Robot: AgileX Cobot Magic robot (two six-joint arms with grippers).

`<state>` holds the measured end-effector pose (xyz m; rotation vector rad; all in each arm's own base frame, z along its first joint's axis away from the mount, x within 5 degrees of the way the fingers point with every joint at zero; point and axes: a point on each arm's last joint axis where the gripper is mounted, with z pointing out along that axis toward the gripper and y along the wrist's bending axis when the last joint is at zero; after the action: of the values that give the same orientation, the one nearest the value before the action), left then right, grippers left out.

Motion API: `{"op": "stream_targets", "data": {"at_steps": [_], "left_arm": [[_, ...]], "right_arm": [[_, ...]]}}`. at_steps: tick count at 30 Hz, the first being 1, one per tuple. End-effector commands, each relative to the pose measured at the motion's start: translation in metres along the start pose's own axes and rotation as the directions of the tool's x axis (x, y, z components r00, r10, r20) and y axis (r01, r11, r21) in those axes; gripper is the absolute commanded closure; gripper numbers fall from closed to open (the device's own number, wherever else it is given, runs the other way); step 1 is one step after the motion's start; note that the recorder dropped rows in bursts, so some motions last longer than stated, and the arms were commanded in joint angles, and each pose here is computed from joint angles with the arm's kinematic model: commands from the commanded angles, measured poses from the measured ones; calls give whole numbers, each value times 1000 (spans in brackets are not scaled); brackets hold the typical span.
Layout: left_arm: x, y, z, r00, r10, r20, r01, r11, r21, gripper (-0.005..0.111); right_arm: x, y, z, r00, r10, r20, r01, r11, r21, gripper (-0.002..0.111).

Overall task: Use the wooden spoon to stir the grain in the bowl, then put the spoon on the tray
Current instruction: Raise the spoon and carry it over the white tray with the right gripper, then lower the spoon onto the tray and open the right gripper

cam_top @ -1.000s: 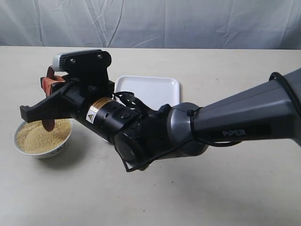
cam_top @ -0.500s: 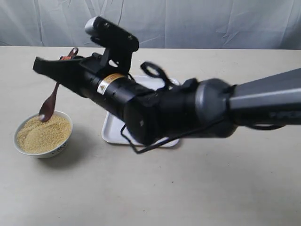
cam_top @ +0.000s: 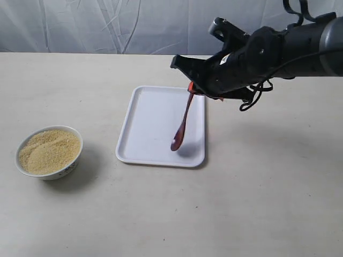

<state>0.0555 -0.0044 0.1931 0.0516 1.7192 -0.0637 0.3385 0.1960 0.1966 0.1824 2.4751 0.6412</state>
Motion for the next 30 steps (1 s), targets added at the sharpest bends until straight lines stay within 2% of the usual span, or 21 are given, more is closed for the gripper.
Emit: {"op": "stream_targets", "data": {"at_steps": [1, 4, 8, 16, 26, 28, 30], "left_arm": [[1, 0, 0, 1000, 2, 4, -2, 1000, -2, 106], [1, 0, 0, 1000, 2, 4, -2, 1000, -2, 106], [1, 0, 0, 1000, 2, 4, -2, 1000, -2, 106], [1, 0, 0, 1000, 2, 4, -2, 1000, -2, 106], [1, 0, 0, 1000, 2, 4, -2, 1000, -2, 106], [1, 0, 0, 1000, 2, 4, -2, 1000, -2, 106], [1, 0, 0, 1000, 2, 4, -2, 1000, -2, 106]], "right_arm": [[-22, -6, 11, 998, -35, -61, 34, 999, -7, 109], [-37, 5, 22, 983, -112, -144, 96, 989, -111, 109], [-42, 17, 43, 956, -166, -243, 107, 965, -238, 109], [-33, 4, 88, 949, -124, -290, 62, 974, -216, 109], [-29, -9, 110, 964, -71, -254, 28, 985, -170, 109], [-29, -9, 110, 966, -70, -248, 28, 985, -168, 103], [-29, -9, 110, 966, -73, -248, 31, 985, -169, 89]]}}
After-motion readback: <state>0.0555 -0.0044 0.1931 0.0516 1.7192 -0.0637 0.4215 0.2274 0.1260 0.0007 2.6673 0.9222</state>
